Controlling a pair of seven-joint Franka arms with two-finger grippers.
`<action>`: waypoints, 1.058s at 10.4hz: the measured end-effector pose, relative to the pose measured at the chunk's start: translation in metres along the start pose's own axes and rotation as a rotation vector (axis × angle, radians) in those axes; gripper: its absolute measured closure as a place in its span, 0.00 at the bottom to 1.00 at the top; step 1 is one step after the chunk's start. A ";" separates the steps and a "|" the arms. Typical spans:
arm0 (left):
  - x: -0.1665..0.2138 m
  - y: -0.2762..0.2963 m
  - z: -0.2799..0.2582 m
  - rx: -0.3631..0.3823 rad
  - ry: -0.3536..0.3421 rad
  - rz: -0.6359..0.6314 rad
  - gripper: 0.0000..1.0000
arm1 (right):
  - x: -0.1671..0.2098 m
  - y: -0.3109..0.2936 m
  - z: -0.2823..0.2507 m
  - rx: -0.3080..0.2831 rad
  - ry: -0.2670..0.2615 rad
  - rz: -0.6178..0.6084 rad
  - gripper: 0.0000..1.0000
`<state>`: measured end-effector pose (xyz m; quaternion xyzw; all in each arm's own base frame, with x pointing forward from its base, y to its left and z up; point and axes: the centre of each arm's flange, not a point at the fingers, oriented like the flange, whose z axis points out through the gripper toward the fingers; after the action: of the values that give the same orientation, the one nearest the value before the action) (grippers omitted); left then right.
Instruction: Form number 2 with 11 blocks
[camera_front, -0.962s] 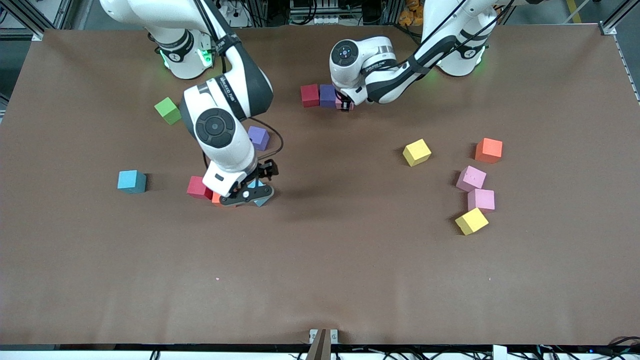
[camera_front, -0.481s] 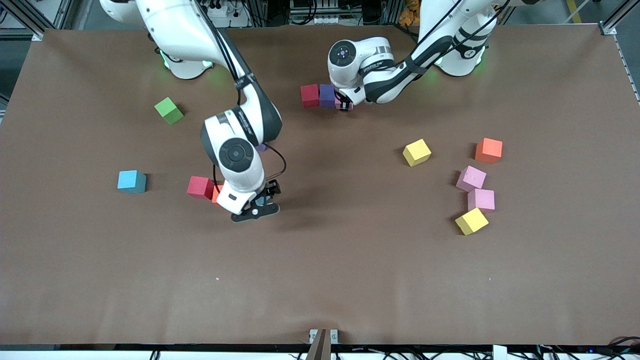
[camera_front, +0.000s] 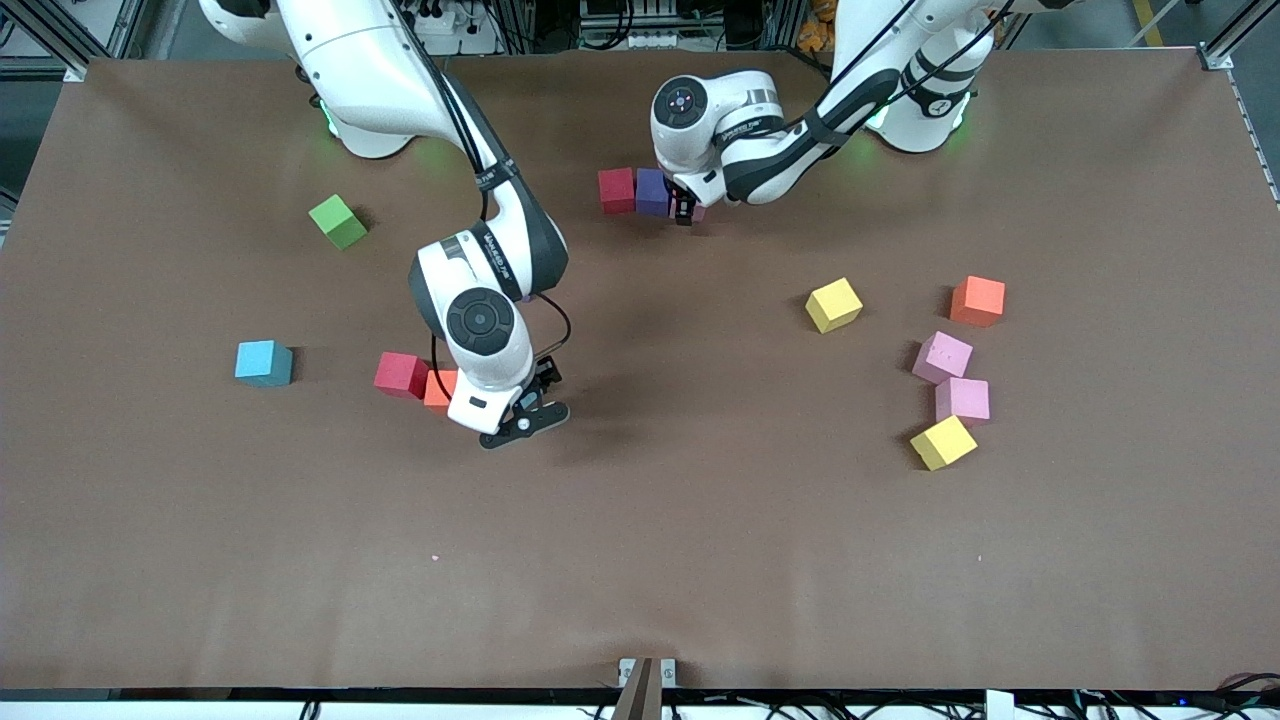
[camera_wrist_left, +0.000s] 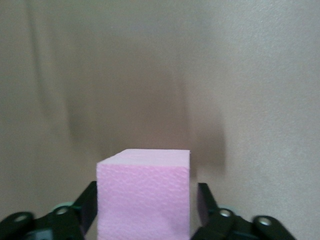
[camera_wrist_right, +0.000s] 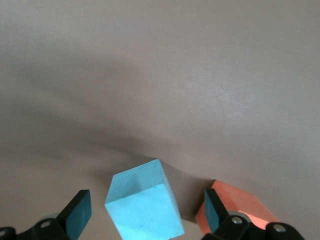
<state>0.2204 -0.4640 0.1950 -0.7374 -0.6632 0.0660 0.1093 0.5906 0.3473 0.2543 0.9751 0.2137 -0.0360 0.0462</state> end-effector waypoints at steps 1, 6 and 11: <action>0.000 0.002 0.003 -0.003 0.007 -0.004 0.00 | -0.002 -0.005 0.003 0.004 -0.010 -0.033 0.00; 0.000 0.013 0.001 -0.005 0.056 -0.020 0.00 | -0.013 -0.021 0.014 0.017 -0.055 -0.120 0.00; -0.006 0.019 -0.013 -0.013 0.074 -0.023 0.00 | -0.019 -0.020 0.007 0.024 -0.073 -0.144 0.00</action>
<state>0.2413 -0.4728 0.2029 -0.7325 -0.6675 0.0333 0.1296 0.5645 0.3564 0.2475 0.9558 0.2811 -0.0770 0.0398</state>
